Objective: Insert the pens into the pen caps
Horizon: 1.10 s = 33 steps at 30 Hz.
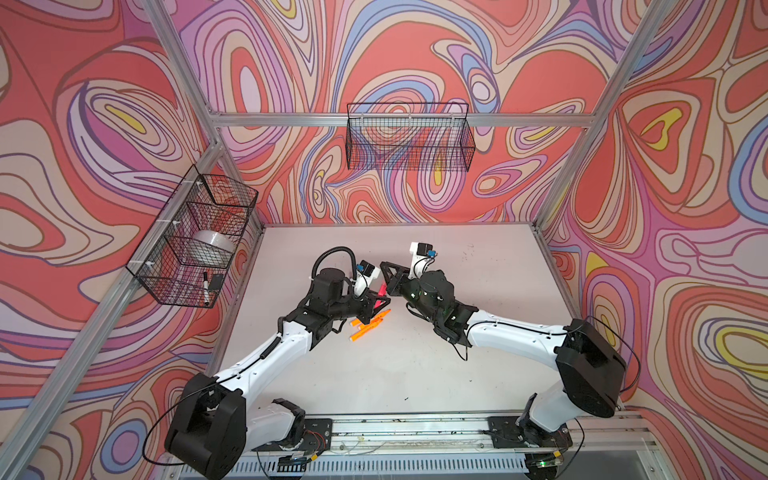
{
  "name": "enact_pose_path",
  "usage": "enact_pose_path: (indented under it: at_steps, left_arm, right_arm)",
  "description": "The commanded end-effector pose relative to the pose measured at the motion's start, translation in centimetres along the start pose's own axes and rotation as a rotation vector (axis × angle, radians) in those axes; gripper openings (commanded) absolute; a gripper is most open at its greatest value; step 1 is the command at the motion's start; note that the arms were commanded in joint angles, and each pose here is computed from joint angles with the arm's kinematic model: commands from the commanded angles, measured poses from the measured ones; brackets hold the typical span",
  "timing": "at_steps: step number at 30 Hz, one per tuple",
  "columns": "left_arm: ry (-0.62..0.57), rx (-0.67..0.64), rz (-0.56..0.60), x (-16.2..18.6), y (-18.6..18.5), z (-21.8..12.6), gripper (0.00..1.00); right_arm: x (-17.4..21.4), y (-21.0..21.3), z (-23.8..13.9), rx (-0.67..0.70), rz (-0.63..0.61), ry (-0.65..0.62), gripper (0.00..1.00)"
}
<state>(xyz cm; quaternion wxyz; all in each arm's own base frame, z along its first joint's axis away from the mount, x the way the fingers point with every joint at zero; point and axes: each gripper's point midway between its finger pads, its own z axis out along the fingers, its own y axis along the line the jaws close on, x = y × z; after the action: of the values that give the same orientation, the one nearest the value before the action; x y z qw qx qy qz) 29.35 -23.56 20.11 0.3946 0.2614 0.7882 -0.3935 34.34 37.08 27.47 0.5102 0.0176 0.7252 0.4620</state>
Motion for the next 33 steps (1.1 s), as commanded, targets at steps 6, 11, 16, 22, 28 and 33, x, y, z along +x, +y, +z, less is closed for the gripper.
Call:
enact_pose_path:
  at_steps: [6,11,16,22,28,33]
  left_arm:
    - [-0.403,-0.228,0.100,-11.1,2.7,-5.4,0.00]
    - [-0.433,-0.431,0.159,-11.0,4.3,-6.2,0.00]
    - [-0.468,-0.521,0.202,-11.0,4.2,-6.4,0.00]
    - [-0.448,-0.460,0.206,-10.2,3.4,-5.9,0.00]
    - [-0.365,-0.431,0.190,-7.5,3.9,-4.6,0.00]
    - [-0.239,-0.452,0.116,-3.7,5.8,-3.0,0.00]
  right_arm:
    - [13.2,2.1,-3.4,-0.068,-0.055,0.462,0.00]
    - [15.4,1.9,-3.5,0.026,-0.016,0.499,0.00]
    - [15.1,1.2,-3.7,0.111,-0.024,0.469,0.00]
    - [12.4,1.0,-3.6,0.143,-0.068,0.400,0.00]
    - [6.3,-1.1,-3.8,0.250,-0.122,0.269,0.02]
    - [-0.8,-4.6,-5.9,0.399,-0.140,0.120,0.28]
